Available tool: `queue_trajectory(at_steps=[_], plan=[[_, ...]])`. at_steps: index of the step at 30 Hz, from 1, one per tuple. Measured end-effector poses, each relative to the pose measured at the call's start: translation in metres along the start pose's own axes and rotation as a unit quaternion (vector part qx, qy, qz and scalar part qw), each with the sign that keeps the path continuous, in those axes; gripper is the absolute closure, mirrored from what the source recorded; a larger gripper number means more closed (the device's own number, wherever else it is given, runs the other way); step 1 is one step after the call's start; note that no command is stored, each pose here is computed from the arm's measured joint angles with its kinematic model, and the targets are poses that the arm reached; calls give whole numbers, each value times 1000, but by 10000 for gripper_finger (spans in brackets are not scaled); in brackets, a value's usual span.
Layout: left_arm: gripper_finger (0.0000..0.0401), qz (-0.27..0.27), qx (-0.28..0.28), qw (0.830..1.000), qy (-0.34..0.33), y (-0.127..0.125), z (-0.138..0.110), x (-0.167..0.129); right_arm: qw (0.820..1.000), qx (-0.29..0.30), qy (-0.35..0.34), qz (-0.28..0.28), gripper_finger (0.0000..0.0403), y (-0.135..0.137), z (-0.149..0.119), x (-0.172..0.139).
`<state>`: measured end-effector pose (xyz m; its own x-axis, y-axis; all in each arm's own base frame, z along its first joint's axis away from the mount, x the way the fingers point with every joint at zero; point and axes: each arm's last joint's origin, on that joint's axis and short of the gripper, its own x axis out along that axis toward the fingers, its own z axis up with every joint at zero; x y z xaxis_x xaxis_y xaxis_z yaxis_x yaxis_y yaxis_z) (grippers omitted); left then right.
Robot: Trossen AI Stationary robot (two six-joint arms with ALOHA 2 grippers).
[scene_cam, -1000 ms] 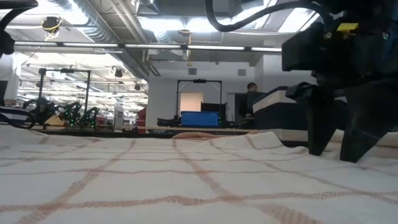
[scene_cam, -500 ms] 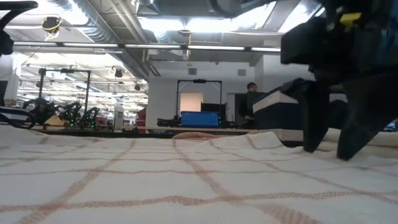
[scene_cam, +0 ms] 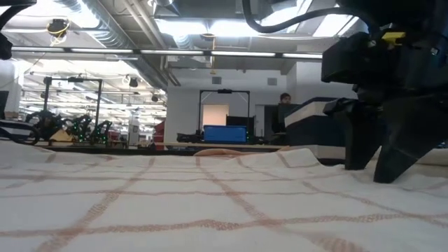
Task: Fold towel
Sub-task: Fold the white towel
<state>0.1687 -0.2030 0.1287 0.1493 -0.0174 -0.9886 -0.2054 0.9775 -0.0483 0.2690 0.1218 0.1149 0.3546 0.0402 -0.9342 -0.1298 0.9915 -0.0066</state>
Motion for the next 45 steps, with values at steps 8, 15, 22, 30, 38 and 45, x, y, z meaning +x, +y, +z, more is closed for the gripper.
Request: queue_trajectory(at_steps=[8, 15, 22, 30, 38, 45], plan=[[393, -11, 24, 1000, 1, -2, 0, 0, 1000, 12, 2, -24, 367, -2, -4, 1], [398, 15, 22, 1000, -10, 0, 1, -3, 1000, 6, 4, -28, 389, 0, -2, -4], [400, 106, 25, 993, -37, 1, 10, -51, 994, -23, -16, -102, 395, 8, 14, -53], [401, 208, 28, 975, -79, 6, 21, -115, 983, -20, -42, -180, 395, 2, 32, -108], [401, 194, 2, 971, -141, 4, 26, -170, 970, -14, -75, -229, 395, -2, 49, -156], [401, 141, -4, 976, -166, -9, 20, -188, 973, -5, -92, -213, 395, 18, 50, -184]])
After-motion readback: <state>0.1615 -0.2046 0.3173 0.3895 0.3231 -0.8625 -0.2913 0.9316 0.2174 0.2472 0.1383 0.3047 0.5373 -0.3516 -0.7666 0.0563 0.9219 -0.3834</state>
